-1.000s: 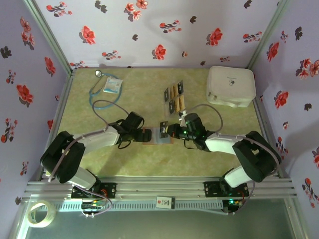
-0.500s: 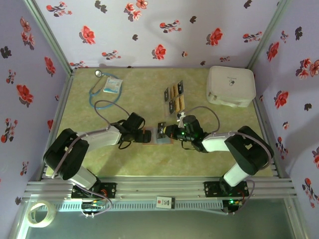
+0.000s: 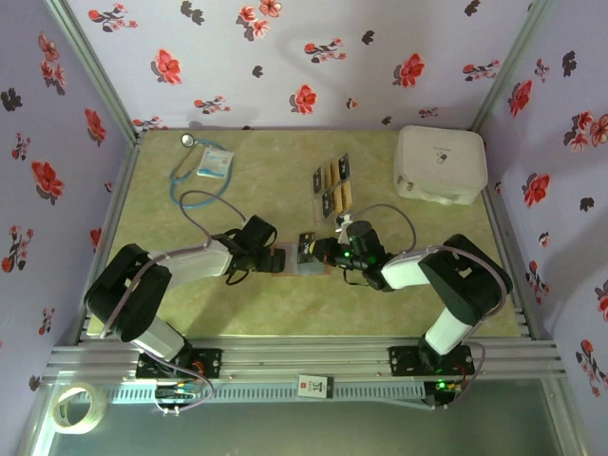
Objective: Put the credit cards into the card holder
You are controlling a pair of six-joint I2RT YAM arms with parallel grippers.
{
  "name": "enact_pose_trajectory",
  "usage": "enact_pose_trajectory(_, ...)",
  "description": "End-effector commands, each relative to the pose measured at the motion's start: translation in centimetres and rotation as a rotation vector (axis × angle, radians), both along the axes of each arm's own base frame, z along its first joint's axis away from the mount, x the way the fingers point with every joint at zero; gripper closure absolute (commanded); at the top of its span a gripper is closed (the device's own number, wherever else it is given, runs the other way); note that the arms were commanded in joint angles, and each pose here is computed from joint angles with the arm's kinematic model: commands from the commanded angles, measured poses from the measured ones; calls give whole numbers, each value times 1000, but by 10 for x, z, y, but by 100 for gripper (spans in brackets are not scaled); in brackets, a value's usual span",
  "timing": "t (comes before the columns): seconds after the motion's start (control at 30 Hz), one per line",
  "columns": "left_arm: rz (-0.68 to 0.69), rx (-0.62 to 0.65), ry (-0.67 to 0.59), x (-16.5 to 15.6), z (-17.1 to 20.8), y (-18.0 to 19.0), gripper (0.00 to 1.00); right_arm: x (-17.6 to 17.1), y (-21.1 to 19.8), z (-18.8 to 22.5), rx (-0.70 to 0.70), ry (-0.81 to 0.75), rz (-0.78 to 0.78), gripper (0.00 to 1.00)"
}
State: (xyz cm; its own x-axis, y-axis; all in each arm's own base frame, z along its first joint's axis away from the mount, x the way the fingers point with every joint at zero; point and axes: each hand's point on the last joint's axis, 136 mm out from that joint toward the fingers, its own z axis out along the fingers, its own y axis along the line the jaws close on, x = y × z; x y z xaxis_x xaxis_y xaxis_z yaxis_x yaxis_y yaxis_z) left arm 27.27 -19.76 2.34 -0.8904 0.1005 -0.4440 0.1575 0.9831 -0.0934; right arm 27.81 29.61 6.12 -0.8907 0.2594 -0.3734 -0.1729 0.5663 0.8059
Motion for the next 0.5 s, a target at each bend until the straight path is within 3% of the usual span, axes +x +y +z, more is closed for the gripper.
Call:
enact_pose_trajectory(0.0, -3, 68, 15, -3, -8, 13, 0, -1, 4, -1, 29, -2, 1, 100)
enact_pose_trajectory(0.47, -6, 72, 14, -3, -8, 13, 0, -3, 5, -13, 27, 19, 5, 100)
